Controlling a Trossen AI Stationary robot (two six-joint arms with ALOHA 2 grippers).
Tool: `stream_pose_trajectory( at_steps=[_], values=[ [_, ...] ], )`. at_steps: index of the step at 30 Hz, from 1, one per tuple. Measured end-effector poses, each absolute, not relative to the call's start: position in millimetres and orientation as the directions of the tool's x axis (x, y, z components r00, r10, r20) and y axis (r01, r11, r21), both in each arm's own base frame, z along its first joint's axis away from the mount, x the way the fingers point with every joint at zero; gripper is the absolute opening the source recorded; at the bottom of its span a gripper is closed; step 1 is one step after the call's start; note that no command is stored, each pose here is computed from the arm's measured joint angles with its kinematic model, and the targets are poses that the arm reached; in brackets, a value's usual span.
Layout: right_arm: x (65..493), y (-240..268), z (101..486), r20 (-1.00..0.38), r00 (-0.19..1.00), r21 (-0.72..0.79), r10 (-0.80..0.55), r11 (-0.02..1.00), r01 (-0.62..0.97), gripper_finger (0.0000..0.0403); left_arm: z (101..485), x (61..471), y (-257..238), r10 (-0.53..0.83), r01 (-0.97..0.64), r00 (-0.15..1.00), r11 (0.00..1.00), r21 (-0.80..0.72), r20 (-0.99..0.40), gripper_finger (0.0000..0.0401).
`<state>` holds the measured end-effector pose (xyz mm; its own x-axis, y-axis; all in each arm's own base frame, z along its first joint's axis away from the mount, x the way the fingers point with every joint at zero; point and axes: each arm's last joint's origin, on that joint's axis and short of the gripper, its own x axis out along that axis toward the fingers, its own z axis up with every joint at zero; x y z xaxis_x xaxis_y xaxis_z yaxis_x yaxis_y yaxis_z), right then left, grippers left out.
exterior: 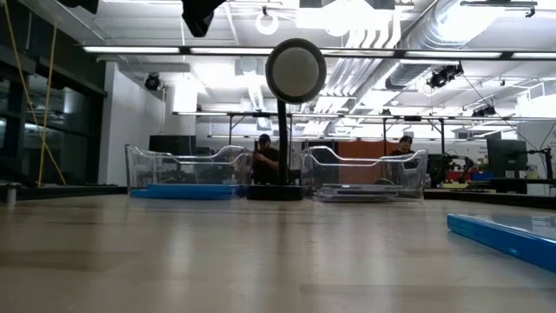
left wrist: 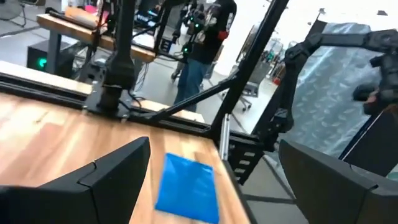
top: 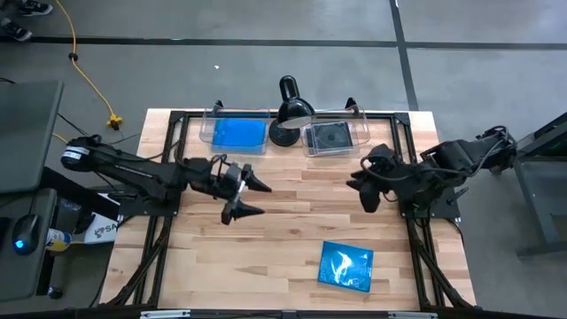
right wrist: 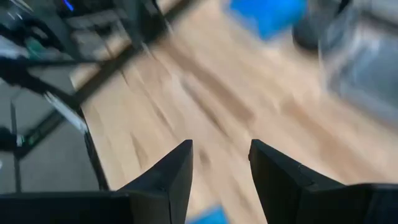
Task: Pick & place jewel cases by type
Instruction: Put the blue CD case into the left transparent bin
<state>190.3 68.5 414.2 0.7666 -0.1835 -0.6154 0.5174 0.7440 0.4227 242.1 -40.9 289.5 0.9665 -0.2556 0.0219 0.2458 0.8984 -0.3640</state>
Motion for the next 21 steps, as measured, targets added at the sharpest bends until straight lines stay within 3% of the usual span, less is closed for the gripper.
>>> stream_pose_trajectory(
  at_steps=[8, 15, 21],
  values=[
    [167, 79, 392, -0.854, 0.516, 0.386, -0.066, 0.583, 0.715, 0.0144, 265, 265, -62, -0.278, 0.242, 0.961, 0.850, -0.468, -0.007, 0.0353],
    [154, 107, 375, -0.932, 0.348, 0.246, -0.106, 0.521, 0.817, 0.0144, 236, 281, -79, -0.289, 0.185, 0.951, 0.813, -0.552, -0.108, 0.0353],
    [148, 133, 347, -0.965, 0.244, 0.164, -0.097, 0.500, 0.850, 0.0144, 232, 297, -95, -0.303, 0.194, 0.947, 0.804, -0.562, -0.108, 0.0353]
  ],
)
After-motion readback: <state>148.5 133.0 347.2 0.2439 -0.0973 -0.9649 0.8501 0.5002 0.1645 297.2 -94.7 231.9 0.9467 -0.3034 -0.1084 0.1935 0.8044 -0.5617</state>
